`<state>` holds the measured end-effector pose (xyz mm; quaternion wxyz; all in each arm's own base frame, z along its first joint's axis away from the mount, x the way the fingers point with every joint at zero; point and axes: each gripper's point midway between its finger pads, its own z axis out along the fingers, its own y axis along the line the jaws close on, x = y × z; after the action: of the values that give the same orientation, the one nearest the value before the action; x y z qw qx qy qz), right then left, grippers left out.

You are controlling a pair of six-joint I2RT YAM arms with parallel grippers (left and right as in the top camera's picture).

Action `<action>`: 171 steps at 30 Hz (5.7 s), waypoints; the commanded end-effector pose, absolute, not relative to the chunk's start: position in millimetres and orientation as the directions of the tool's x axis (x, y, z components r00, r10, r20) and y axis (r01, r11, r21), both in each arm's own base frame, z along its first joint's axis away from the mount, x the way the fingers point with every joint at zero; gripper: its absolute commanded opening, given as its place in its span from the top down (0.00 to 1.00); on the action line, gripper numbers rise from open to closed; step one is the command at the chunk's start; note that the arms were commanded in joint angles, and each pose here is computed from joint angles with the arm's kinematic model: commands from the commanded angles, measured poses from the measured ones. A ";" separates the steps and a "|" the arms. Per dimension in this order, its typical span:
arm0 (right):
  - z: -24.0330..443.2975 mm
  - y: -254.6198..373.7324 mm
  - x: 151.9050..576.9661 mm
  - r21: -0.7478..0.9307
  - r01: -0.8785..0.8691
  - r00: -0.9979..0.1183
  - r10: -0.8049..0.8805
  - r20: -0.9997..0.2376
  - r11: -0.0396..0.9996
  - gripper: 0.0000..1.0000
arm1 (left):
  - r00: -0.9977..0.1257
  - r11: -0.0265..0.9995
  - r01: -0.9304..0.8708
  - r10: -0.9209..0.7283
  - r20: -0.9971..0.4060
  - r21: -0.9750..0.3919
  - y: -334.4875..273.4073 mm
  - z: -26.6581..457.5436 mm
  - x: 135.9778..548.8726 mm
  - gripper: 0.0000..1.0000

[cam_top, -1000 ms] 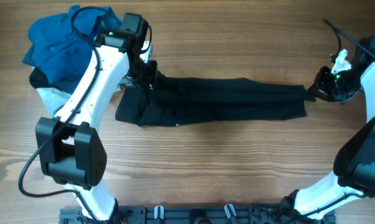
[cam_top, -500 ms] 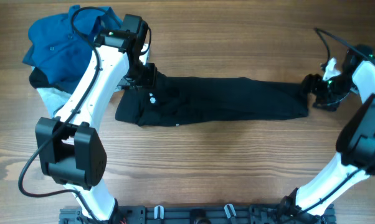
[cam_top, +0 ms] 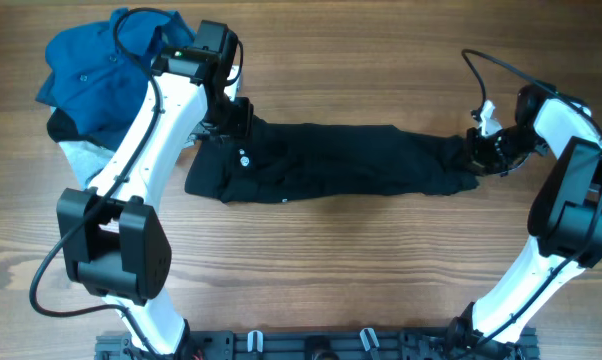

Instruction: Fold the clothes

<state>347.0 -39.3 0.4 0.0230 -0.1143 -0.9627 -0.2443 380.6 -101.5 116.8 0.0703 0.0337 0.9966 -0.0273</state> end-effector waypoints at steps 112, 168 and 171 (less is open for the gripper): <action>176.6 84.9 334.2 0.423 -0.233 -0.814 0.062 -0.578 0.876 0.89 | -0.987 0.920 0.072 0.012 -0.158 -0.386 -135.2 111.5 353.3 0.65; 171.2 85.0 326.3 0.447 -0.192 -0.843 0.086 -0.531 0.874 0.93 | -0.943 0.866 0.313 0.235 -0.235 -0.391 -264.0 104.1 357.8 0.71; 169.3 84.8 323.6 0.449 -0.186 -0.851 0.085 -0.518 0.874 0.93 | -0.933 0.847 0.340 0.248 -0.261 -0.409 -298.7 82.7 362.0 0.72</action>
<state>323.7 85.7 166.8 -0.2707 0.0293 -0.9286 -0.2522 356.8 -275.5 103.2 0.0953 0.1590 0.9543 -0.2346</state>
